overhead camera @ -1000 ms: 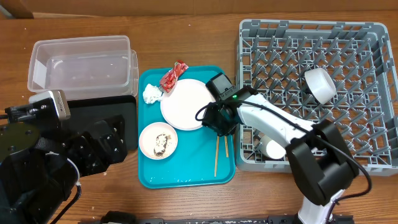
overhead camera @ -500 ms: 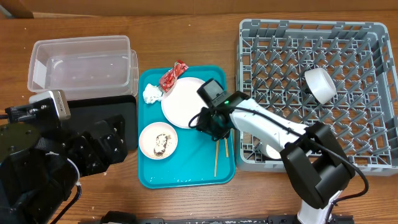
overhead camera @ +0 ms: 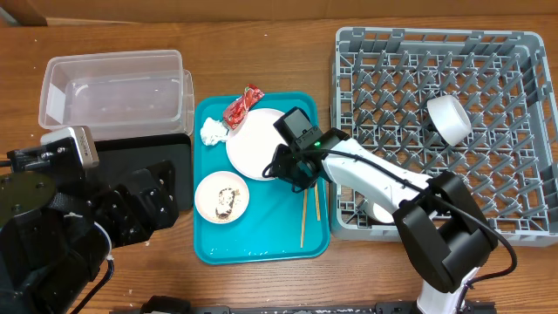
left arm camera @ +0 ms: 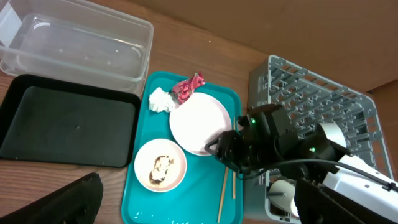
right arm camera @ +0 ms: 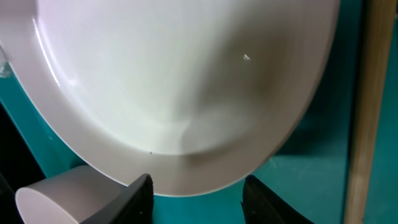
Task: Sort waste into correct bins and load items into the dishwasher
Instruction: 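Lift the pink plate with the right gripper over to the rack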
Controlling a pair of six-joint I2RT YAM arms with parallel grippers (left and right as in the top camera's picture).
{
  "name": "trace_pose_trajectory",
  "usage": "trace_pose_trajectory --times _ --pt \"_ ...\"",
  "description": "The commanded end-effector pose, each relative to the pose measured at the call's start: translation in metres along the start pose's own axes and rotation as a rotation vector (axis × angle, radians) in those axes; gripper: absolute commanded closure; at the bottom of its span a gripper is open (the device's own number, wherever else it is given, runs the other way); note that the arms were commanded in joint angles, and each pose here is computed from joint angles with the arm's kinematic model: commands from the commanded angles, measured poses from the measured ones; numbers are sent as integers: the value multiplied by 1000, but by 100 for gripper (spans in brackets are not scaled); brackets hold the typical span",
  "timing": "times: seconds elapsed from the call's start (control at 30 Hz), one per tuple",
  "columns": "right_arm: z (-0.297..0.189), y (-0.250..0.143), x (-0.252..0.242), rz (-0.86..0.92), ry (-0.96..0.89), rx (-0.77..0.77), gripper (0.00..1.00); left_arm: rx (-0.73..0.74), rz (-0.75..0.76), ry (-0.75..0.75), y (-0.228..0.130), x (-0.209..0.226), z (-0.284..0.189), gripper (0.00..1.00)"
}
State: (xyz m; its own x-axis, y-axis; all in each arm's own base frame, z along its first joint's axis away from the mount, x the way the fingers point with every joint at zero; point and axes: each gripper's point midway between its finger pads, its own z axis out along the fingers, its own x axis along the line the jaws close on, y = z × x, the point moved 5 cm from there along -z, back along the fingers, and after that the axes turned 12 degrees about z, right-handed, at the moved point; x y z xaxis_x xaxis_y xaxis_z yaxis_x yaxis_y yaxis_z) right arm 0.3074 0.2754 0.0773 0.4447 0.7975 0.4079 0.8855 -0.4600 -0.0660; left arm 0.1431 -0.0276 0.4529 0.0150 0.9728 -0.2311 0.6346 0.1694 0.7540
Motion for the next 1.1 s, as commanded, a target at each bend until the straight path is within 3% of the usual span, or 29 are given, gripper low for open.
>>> trace_pose_trajectory --times 0.0,0.23,0.33,0.43,0.47,0.57,0.63,0.83,1.07 --pt "-14 14 4 109 22 -82 51 -7 8 -2 1 0 -1 0" --pt "4 27 -11 195 -35 -108 51 -7 8 -2 1 0 -1 0" --pt "17 24 -21 204 -80 -80 60 -7 8 -2 1 0 -1 0" --pt "18 21 -23 202 -92 -60 63 -7 8 -2 1 0 -1 0" --pt "18 21 -24 195 -94 -55 65 -7 8 -2 1 0 -1 0" --pt "15 17 -31 199 -132 -41 87 -7 8 -2 1 0 -1 0" --pt "8 16 -36 181 -161 -47 96 -7 8 -2 1 0 -1 0" --pt "-33 22 -44 140 -219 -169 96 -7 8 -2 1 0 -1 0" --pt "-94 23 -8 -161 -35 -269 96 -7 8 -2 1 0 -1 0"
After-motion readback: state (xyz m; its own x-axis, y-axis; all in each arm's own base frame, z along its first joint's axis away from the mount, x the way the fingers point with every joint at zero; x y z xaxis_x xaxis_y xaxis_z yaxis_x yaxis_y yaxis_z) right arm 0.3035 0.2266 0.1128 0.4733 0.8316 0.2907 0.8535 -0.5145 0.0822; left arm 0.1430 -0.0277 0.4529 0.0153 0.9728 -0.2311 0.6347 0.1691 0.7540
